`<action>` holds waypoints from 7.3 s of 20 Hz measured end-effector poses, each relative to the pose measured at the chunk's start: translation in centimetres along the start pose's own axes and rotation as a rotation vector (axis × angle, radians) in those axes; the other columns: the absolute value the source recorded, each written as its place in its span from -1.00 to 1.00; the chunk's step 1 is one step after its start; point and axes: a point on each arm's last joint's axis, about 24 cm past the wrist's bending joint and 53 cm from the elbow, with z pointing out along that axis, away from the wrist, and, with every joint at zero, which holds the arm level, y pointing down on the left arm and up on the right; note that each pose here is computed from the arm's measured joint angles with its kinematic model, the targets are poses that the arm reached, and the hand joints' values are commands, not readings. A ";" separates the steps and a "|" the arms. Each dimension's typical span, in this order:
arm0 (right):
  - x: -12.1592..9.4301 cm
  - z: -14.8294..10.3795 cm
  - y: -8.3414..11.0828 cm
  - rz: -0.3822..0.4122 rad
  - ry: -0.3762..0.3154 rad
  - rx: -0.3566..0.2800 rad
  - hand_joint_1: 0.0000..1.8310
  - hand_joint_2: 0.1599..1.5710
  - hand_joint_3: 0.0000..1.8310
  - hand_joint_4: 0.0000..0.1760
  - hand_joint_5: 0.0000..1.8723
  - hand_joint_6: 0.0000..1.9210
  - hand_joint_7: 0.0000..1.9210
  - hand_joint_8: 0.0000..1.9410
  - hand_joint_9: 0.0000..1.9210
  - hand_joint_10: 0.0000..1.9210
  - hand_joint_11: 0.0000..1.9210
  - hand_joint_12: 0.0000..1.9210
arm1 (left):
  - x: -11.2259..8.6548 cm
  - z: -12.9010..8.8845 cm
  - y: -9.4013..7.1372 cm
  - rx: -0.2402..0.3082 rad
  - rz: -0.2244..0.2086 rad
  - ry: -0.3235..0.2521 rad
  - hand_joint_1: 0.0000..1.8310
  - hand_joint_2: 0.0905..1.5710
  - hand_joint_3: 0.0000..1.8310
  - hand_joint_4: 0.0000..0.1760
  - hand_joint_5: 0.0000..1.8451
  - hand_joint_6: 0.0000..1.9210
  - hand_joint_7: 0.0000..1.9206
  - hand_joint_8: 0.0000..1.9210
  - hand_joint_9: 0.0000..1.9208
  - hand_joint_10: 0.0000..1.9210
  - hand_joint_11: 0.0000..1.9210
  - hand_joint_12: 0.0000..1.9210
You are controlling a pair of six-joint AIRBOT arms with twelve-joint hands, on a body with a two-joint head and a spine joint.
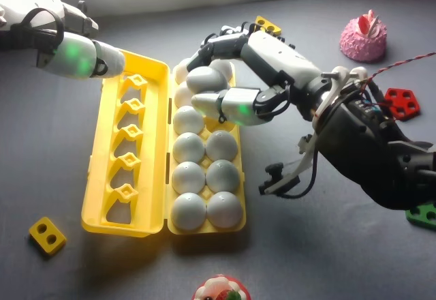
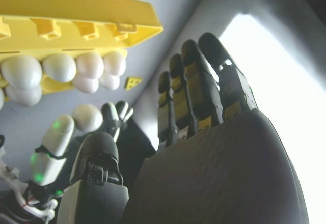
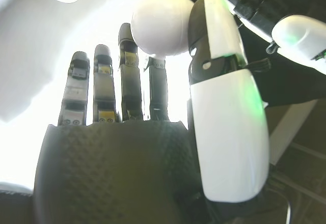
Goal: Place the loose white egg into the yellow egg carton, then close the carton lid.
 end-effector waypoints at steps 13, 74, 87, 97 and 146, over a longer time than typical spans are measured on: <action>0.1 0.0 -1.9 0.004 -0.001 0.040 0.20 0.41 -1.00 -1.00 -0.04 0.18 -0.52 -1.00 -0.86 -0.96 -1.00 -1.00 | -0.6 -0.3 0.2 0.003 -0.010 -0.011 -1.00 0.61 -1.00 -0.91 -0.69 -1.00 -0.65 -1.00 -0.62 -1.00 -1.00 0.01; -5.4 -3.1 5.6 -0.237 0.043 -0.075 -0.31 0.16 -1.00 -1.00 -0.84 -0.96 -0.84 -1.00 -0.90 -0.97 -1.00 -0.44 | 0.0 -0.6 0.9 -0.039 -0.116 0.028 -1.00 0.60 -1.00 -0.83 -0.77 -1.00 -0.66 -1.00 -0.64 -1.00 -1.00 -0.02; -15.2 -13.0 8.6 -0.528 0.040 0.096 -0.36 0.21 -1.00 -1.00 -0.80 -0.98 -0.81 -1.00 -0.87 -0.97 -1.00 -0.41 | 2.4 -0.4 4.2 -0.166 -0.377 0.100 -0.81 0.60 -1.00 -0.95 -0.72 -1.00 -0.62 -1.00 -0.59 -1.00 -1.00 0.06; -20.5 -16.5 9.8 -0.634 -0.025 0.157 -0.38 0.20 -1.00 -1.00 -0.76 -0.98 -0.74 -0.98 -0.82 -0.95 -1.00 -0.23 | 2.1 0.8 7.6 -0.259 -0.633 0.023 -0.79 0.56 -1.00 -1.00 -0.50 -0.98 -0.37 -0.96 -0.36 -0.94 -0.89 0.34; -18.2 -16.4 11.0 -0.755 0.016 0.094 -0.72 0.42 -1.00 -1.00 -0.69 -0.98 -0.70 -0.99 -0.76 -0.96 -1.00 -0.26 | 10.0 0.9 6.9 -0.448 -1.190 -0.018 -0.97 0.63 -1.00 -1.00 -0.50 -0.95 -0.49 -0.52 -0.62 -0.11 -0.85 0.54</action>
